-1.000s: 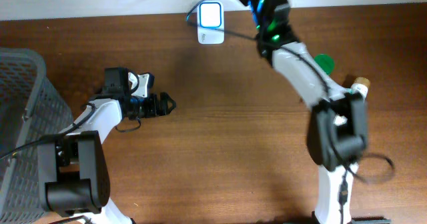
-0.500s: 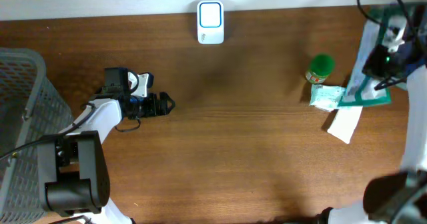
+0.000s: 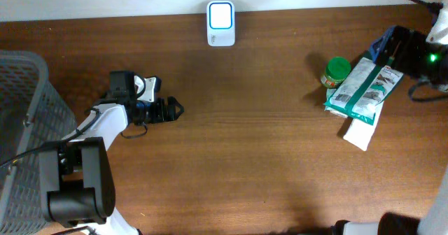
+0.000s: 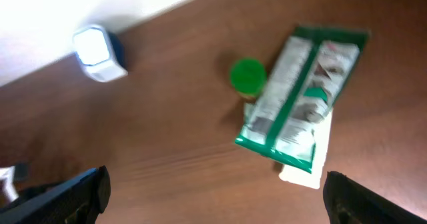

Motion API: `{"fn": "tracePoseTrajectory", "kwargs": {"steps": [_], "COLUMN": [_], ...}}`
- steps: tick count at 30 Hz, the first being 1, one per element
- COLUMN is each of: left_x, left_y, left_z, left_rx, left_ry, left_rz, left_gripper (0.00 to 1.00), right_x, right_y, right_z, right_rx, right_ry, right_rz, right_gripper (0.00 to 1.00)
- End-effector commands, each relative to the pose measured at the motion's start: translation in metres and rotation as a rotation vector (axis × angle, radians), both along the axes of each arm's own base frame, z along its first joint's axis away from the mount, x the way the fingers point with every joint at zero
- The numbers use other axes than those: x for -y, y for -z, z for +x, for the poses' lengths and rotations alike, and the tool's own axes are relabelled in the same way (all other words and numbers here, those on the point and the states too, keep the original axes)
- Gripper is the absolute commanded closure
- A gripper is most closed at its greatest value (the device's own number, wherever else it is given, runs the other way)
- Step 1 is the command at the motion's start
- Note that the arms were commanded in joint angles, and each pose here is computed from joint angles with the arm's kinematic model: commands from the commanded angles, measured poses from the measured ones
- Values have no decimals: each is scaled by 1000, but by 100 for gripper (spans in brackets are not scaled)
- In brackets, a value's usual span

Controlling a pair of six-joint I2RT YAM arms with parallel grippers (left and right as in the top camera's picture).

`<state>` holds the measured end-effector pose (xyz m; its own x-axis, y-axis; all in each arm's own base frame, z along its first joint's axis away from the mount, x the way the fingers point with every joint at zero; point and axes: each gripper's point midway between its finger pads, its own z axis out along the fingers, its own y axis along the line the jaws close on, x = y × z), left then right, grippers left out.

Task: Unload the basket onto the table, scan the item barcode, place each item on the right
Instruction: 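Carry the glove package right and lay it on the other items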

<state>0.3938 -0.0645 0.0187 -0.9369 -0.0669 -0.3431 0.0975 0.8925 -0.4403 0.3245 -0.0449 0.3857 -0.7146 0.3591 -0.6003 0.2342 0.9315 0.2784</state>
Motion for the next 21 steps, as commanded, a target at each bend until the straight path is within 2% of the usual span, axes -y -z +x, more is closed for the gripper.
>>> {"fn": "tracePoseTrajectory", "kwargs": {"steps": [1,2,5,10,13,16,21], "left_x": [-10,-10,-10,-10,-10,-10,-10], "left_y": [34,34,34,34,34,34,34], "left_z": [-23,-23,-23,-23,-23,-23,-23], "left_rx": [-109,-109,-109,-109,-109,-109,-109], "left_ry": [-18,-19,-18,-19,-19,-18,-18], "left_rz": [48,48,48,48,48,48,48], "left_gripper": [1,1,1,1,1,1,1], "right_x": [-41,-46,-47,-45,-31,-28,-51], "right_y": [-52,-67,-84,-83,-56,8,108], "right_z": [-55,-75,-104,-113,-100,-56,-58], "right_rx": [181,241,321,321,294,534,756], "right_ry": [-115,-122,-109,-103,-55,-60,-137], "right_rz": [-49,-62,-92,-126,-166,-196,-199], "right_gripper": [2,2,2,2,2,2,2]}}
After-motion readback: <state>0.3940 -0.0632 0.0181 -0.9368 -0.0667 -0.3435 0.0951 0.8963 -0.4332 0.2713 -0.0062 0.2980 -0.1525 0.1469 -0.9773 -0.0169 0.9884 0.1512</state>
